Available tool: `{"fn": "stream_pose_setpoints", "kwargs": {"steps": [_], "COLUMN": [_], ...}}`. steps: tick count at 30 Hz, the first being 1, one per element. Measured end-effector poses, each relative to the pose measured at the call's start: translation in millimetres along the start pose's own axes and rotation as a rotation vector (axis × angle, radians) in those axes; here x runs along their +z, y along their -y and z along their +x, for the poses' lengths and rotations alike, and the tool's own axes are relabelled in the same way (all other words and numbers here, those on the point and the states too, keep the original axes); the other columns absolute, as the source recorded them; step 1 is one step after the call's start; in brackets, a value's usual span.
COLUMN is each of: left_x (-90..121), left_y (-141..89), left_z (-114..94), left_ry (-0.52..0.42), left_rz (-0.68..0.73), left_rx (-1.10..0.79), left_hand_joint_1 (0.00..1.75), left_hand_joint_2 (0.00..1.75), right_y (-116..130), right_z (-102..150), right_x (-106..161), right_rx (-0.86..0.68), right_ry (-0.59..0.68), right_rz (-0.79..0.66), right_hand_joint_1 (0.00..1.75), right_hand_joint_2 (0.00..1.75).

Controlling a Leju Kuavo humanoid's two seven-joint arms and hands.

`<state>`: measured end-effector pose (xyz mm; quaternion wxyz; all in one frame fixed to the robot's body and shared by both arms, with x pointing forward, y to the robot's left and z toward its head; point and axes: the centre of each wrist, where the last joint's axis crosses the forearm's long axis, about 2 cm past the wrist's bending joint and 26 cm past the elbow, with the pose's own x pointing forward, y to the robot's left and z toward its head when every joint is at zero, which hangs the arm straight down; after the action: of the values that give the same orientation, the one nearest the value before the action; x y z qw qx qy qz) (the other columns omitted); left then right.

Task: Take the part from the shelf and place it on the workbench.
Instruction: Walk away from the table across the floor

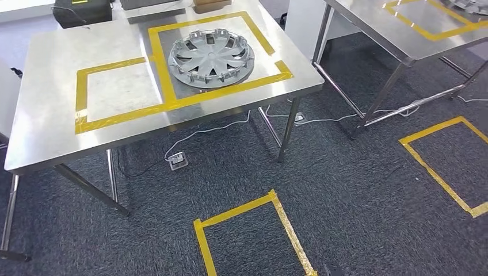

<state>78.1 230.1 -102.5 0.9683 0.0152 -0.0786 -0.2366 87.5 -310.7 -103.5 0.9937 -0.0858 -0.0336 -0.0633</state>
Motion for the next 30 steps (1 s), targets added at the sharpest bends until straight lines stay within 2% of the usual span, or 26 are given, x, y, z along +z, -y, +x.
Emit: {"fn": "stream_pose_setpoints", "kwargs": {"steps": [11, 22, 30], "left_x": [0.0, -1.3, -2.2], "left_y": [0.5, -14.5, -23.9], "left_z": [-1.0, -5.8, -15.3], "left_ry": [-0.009, 0.024, 0.010], "left_rz": [0.008, 0.084, 0.120], "left_rx": [-0.009, 0.022, 0.046], "left_hand_joint_1": [0.00, 0.00, 0.00], "left_hand_joint_2": [0.00, 0.00, 0.00], "right_y": [2.4, -19.4, -29.4], "right_z": [0.7, -7.9, -6.7], "right_x": [-0.4, 2.3, 4.4], "right_rx": [-0.001, 0.034, 0.079], "right_ry": [0.017, 0.078, 0.064], "right_rz": [0.002, 0.065, 0.079], "right_hand_joint_1": [0.00, 0.00, 0.00], "right_hand_joint_2": [0.00, 0.00, 0.00]}}
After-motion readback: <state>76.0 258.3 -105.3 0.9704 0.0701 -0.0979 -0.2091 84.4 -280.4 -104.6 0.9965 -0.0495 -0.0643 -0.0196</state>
